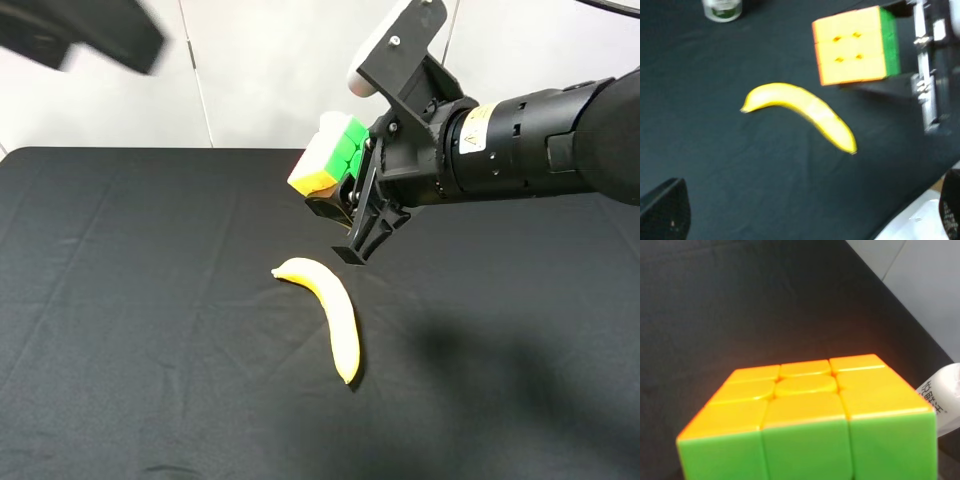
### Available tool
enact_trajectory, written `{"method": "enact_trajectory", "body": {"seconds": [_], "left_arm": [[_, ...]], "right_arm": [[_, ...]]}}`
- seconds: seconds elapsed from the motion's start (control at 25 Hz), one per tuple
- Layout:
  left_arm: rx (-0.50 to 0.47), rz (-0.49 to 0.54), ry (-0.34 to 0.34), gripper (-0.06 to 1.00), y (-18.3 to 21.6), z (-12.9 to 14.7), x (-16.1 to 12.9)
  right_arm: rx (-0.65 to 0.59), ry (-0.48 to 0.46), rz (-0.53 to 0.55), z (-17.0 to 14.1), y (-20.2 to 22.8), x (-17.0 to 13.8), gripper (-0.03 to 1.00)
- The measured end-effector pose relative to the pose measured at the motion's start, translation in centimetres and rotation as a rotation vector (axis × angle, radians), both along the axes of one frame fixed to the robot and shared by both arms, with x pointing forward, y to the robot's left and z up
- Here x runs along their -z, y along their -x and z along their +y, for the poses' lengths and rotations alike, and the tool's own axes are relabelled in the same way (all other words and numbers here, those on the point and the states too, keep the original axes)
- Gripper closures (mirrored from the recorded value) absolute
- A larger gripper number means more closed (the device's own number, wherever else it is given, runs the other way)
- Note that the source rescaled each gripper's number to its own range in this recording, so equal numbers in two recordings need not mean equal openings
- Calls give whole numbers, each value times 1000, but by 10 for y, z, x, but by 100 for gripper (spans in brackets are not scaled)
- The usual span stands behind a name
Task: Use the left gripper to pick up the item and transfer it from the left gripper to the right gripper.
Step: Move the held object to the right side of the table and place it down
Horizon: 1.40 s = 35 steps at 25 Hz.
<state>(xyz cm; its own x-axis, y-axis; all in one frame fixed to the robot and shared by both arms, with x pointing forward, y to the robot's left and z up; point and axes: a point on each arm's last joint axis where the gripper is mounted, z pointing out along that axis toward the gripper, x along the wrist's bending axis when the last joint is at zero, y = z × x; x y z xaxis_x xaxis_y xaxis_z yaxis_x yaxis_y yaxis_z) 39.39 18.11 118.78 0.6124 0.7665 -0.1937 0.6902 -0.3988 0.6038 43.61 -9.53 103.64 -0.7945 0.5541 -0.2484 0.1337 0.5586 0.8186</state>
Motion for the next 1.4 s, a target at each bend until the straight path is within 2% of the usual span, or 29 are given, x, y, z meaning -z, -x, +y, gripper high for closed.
{"method": "enact_trajectory", "body": {"seconds": [0.24, 0.4, 0.56, 1.0, 1.24, 1.4], "left_arm": [[-55, -102, -79, -5, 35, 35, -17], [-78, -196, -58, -5, 59, 54, -29], [-84, -242, -29, -5, 88, 73, -21], [-101, -276, 5, -5, 157, 116, 70], [-127, -322, 55, -5, 177, 129, 111], [-166, -295, 68, -5, 179, 131, 132]], "right_arm": [[0, 0, 0, 0, 0, 0, 97], [0, 0, 0, 0, 0, 0, 97], [3, -4, 3, 0, 0, 0, 97], [26, -30, 32, 0, 0, 0, 97], [25, -16, 53, -1, 1, 2, 97], [24, -9, 62, -1, 2, 3, 97]]}}
